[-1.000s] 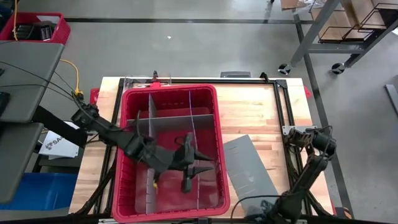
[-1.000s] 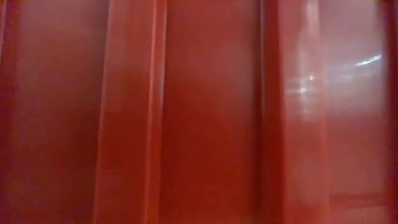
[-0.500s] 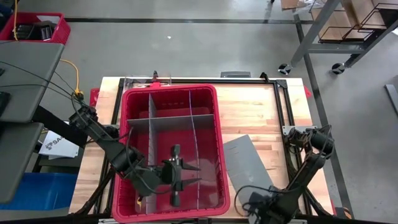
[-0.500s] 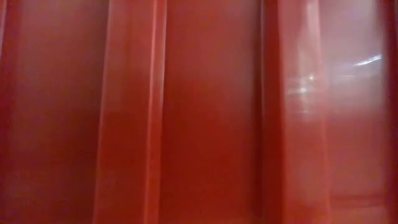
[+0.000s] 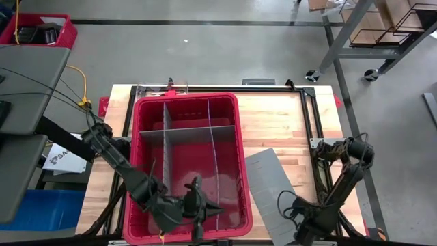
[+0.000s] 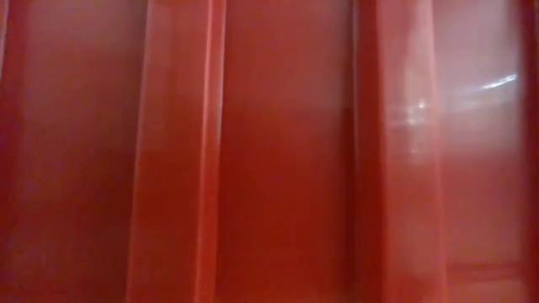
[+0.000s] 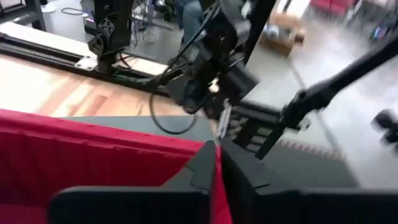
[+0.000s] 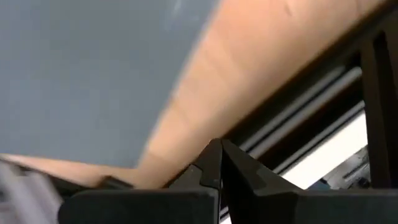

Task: Sort blocks
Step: Assemble the bin divider into the red bin

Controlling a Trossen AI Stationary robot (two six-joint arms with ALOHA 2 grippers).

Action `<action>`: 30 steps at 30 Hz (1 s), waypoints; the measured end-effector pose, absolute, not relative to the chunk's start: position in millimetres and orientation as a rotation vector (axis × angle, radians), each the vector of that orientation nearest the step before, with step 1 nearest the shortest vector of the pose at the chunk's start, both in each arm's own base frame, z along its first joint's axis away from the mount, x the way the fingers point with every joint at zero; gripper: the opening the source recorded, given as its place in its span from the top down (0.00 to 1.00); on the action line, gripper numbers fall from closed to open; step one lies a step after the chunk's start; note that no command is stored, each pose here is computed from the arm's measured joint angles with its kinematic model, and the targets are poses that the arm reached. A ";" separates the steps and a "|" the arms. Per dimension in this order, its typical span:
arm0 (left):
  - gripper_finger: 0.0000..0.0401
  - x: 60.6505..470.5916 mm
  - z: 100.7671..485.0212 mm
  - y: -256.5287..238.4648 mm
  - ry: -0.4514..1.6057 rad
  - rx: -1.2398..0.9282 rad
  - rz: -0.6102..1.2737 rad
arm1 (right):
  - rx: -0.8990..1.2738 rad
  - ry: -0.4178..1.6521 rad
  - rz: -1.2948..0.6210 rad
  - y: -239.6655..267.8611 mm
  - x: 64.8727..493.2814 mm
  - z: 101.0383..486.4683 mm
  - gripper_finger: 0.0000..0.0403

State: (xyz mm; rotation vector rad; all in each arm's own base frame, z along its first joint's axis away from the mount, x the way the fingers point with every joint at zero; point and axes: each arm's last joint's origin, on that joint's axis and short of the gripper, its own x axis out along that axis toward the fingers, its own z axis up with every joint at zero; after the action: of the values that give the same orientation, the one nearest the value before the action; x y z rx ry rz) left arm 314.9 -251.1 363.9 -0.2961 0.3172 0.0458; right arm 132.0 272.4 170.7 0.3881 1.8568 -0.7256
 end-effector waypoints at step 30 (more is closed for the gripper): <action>1.00 248.9 325.0 -322.5 0.495 -0.608 0.062 | 0.262 1.749 -0.533 256.3 139.1 174.6 1.00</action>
State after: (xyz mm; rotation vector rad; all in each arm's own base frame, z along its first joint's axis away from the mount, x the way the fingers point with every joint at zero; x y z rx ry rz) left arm 248.9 -322.5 325.0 -0.6077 0.4955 0.0618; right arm 139.1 256.3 174.6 0.2620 1.7486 -0.5327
